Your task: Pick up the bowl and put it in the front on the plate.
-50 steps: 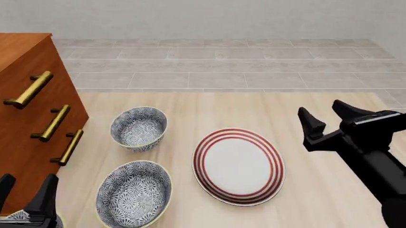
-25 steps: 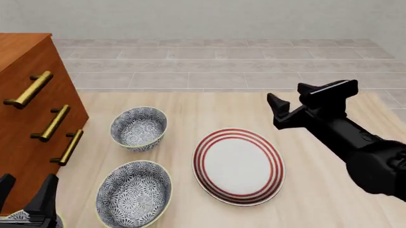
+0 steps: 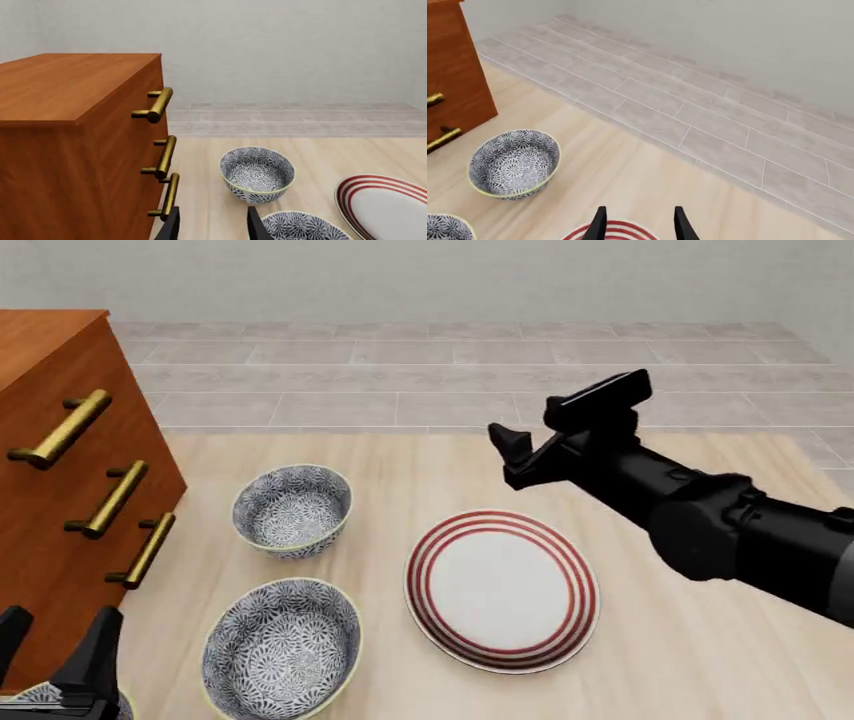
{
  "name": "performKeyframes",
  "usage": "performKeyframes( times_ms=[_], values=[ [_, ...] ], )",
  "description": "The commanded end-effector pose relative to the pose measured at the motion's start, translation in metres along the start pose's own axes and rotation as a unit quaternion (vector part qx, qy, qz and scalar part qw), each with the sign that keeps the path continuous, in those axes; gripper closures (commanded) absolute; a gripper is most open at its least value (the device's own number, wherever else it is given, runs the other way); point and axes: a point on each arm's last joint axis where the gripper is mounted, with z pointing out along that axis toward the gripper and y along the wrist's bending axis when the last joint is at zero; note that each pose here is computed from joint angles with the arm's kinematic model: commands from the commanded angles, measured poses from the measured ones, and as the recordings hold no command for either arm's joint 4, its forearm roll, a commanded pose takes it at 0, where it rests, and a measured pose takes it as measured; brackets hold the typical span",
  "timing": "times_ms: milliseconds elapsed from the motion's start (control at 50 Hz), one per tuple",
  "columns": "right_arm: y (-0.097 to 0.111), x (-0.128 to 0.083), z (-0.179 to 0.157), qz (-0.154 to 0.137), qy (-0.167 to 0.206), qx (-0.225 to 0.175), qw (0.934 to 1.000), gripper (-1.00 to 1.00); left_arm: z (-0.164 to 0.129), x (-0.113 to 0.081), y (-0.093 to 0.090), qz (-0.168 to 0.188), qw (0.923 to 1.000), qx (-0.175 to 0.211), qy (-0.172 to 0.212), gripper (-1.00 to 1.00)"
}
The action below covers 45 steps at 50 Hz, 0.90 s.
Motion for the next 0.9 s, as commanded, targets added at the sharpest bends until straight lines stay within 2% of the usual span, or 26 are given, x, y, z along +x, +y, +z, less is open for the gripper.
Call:
performKeyframes(
  times_ms=[20,200,220,380,560,580,600,900],
  values=[
    [0.018,-0.01,0.021,-0.013,0.0,-0.028,0.9995,-1.0,0.0,0.0,0.0,0.0,1.0,0.0,0.0,-1.0],
    [0.021,-0.011,0.044,-0.014,0.022,-0.035,0.9991,-1.0,0.0,0.0,0.0,0.0,1.0,0.0,0.0,-1.0],
    [0.025,-0.013,0.047,0.003,0.03,-0.04,0.9987,-1.0,0.0,0.0,0.0,0.0,1.0,0.0,0.0,-1.0],
    [0.032,-0.021,0.058,0.005,0.037,-0.05,0.998,-1.0,0.0,0.0,0.0,0.0,1.0,0.0,0.0,-1.0],
    [0.042,-0.027,0.076,0.022,0.06,-0.063,0.996,-1.0,0.0,0.0,0.0,0.0,1.0,0.0,0.0,-1.0],
    [0.044,-0.028,0.079,0.017,0.062,-0.066,0.9957,-1.0,0.0,0.0,0.0,0.0,1.0,0.0,0.0,-1.0],
    [0.046,-0.029,0.08,0.025,0.066,-0.068,0.9952,-1.0,0.0,0.0,0.0,0.0,1.0,0.0,0.0,-1.0],
    [0.06,-0.033,0.106,0.038,0.096,-0.081,0.9914,-1.0,0.0,0.0,0.0,0.0,1.0,0.0,0.0,-1.0]
  ],
)
